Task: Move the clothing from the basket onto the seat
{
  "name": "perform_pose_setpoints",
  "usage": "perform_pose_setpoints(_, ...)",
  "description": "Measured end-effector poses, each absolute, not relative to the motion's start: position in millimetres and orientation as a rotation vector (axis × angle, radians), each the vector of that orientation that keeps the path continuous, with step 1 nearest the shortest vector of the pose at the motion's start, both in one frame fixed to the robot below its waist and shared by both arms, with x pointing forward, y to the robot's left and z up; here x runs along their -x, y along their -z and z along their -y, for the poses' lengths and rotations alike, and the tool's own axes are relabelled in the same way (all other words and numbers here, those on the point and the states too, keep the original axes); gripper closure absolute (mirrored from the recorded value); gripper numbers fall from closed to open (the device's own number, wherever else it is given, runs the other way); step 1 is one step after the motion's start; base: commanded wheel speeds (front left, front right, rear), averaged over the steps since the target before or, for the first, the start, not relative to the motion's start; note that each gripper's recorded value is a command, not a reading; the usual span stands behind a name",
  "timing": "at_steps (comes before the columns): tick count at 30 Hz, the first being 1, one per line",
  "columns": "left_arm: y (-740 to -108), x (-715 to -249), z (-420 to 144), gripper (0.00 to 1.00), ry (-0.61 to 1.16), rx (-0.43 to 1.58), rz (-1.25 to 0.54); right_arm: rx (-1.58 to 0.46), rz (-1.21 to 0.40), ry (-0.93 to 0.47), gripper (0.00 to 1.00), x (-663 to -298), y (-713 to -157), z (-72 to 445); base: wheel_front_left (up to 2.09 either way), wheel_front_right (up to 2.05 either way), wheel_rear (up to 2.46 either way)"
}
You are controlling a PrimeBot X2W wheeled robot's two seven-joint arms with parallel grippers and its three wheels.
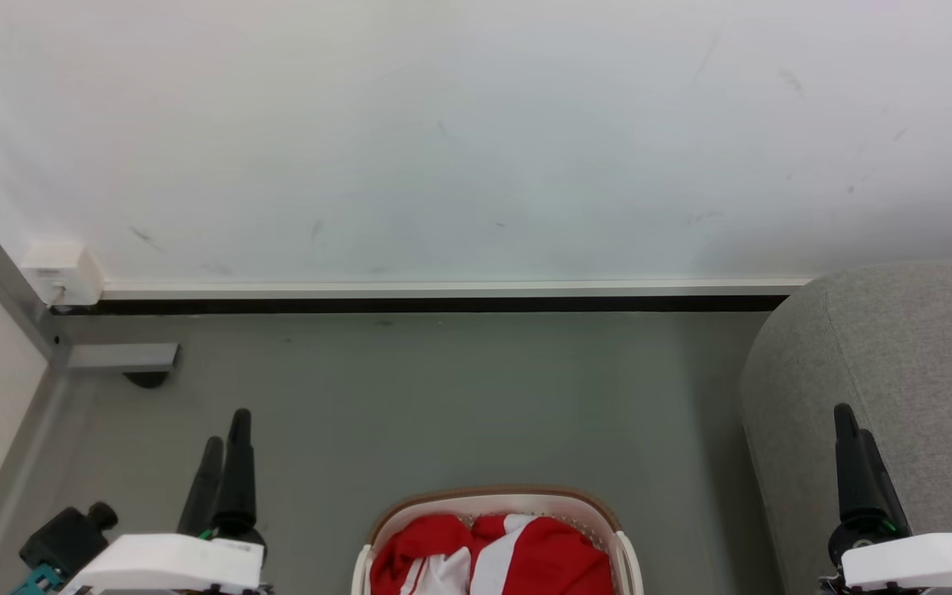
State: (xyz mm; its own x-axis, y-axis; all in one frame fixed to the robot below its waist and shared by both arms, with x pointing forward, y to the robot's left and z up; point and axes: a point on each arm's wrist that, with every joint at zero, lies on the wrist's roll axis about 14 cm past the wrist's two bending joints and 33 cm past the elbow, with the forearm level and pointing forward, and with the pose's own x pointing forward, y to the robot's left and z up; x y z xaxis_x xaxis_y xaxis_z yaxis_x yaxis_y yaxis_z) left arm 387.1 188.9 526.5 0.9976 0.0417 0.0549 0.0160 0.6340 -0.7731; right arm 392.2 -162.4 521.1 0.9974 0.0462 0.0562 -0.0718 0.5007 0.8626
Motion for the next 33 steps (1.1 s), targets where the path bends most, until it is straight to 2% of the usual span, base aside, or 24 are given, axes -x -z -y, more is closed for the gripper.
perform_pose_setpoints(16, -528, -386, -174, 0.0, -0.001, 0.543, 0.065, -0.71, 0.043, -0.117, 0.0, -394, -524, 151, 0.0, 0.0, 0.0)
perform_pose_setpoints(33, -532, -385, -173, 0.0, -0.008, 0.326, 0.093, -0.479, 0.045, -0.13, 0.0, -394, -518, 146, 0.0, 0.0, 0.0)
